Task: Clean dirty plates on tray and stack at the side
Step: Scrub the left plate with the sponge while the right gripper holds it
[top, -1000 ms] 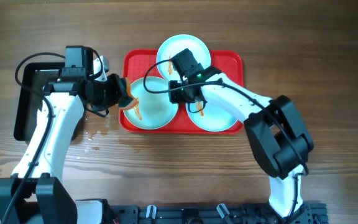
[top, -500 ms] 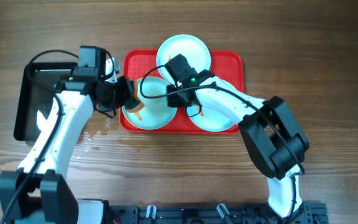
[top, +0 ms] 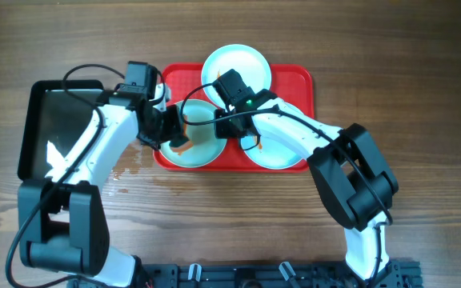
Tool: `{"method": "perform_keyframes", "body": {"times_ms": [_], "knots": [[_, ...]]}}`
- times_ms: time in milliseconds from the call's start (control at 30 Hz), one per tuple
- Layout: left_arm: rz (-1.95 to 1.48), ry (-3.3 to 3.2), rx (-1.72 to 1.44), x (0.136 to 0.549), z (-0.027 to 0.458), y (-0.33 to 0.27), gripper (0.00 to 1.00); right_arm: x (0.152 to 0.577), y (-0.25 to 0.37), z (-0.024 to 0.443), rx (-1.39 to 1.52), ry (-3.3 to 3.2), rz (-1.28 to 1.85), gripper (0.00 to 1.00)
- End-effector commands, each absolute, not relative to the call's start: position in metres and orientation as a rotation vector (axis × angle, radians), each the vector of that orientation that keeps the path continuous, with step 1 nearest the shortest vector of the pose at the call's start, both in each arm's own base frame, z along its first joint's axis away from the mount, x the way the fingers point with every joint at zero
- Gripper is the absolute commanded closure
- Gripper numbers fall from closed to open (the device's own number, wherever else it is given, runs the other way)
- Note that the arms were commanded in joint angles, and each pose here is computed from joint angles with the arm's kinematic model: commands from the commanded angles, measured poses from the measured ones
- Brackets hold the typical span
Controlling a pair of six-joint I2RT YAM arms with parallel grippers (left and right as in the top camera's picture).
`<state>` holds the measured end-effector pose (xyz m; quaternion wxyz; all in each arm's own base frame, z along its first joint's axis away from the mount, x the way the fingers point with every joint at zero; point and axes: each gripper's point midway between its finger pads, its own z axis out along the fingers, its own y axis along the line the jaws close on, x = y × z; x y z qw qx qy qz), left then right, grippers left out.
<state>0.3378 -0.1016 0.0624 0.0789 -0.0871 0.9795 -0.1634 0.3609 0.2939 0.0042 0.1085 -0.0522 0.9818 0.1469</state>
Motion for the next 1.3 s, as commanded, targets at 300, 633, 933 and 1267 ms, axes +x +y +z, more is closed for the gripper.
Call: {"method": "perform_keyframes", "body": {"times_ms": [300, 633, 933, 1267], "knots": [[-0.522, 3.015, -0.123, 0.339, 0.008, -0.142, 0.96, 0.349, 0.291, -0.012, -0.123, 2.952, 0.411, 0.96], [0.046, 3.029, -0.175, 0.338, -0.014, -0.084, 0.96, 0.349, 0.290, -0.012, -0.124, 2.954, 0.408, 0.95], [0.608, 2.890, -0.175, 0.343, 0.004, -0.020, 0.96, 0.348, 0.290, -0.013, -0.124, 2.955, 0.407, 0.96], [-0.027, 2.925, -0.162, 0.378, 0.040, -0.099, 0.96, 0.349, 0.290, -0.012, -0.124, 2.952, 0.410, 0.96]]}}
